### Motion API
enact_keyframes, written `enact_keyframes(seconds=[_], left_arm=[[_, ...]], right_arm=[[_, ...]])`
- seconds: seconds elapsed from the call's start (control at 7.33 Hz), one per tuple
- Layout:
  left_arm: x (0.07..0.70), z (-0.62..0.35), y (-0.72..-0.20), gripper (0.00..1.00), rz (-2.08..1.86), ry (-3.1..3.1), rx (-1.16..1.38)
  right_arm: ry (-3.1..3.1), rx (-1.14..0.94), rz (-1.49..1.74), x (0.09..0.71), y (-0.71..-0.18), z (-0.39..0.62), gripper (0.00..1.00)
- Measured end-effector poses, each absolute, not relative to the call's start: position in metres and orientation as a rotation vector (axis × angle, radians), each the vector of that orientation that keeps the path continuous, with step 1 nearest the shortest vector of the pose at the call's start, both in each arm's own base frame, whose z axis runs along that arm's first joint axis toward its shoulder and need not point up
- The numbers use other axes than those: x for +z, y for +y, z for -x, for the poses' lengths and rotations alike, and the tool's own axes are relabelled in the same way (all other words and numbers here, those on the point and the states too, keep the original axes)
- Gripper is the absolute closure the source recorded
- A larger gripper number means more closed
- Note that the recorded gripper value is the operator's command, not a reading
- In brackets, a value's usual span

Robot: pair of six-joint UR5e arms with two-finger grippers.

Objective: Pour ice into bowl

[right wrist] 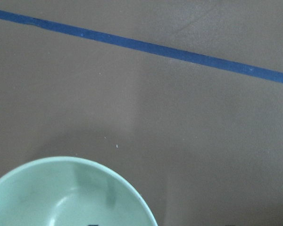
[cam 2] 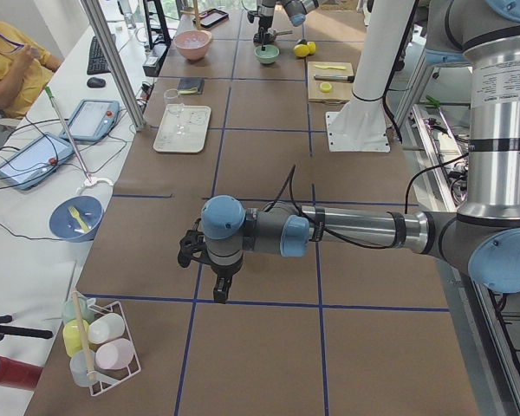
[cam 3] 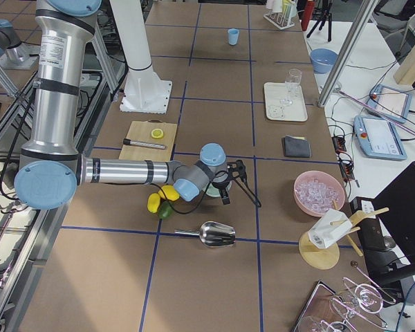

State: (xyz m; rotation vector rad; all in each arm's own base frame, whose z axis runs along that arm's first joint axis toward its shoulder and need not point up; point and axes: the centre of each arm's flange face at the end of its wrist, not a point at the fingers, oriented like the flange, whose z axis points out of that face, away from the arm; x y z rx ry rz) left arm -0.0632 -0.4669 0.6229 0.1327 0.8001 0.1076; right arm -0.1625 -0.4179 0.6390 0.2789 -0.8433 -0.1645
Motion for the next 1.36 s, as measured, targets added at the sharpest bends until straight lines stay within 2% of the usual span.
enact_keyframes(seconds=[0.68, 0.95, 1.36], left_arm=[[0.624, 0.063, -0.465, 0.00, -0.130, 0.800, 0.107], [0.625, 0.063, -0.464, 0.00, -0.129, 0.801, 0.107], [0.625, 0.063, -0.463, 0.00, -0.129, 0.802, 0.107]], right_arm=[[-0.881, -0.182, -0.293, 0.630, -0.412, 0.162, 1.00], [-0.944, -0.145, -0.331, 0.586, -0.414, 0.167, 1.00], [-1.102, -0.046, -0.281, 0.464, -0.425, 0.235, 1.00]])
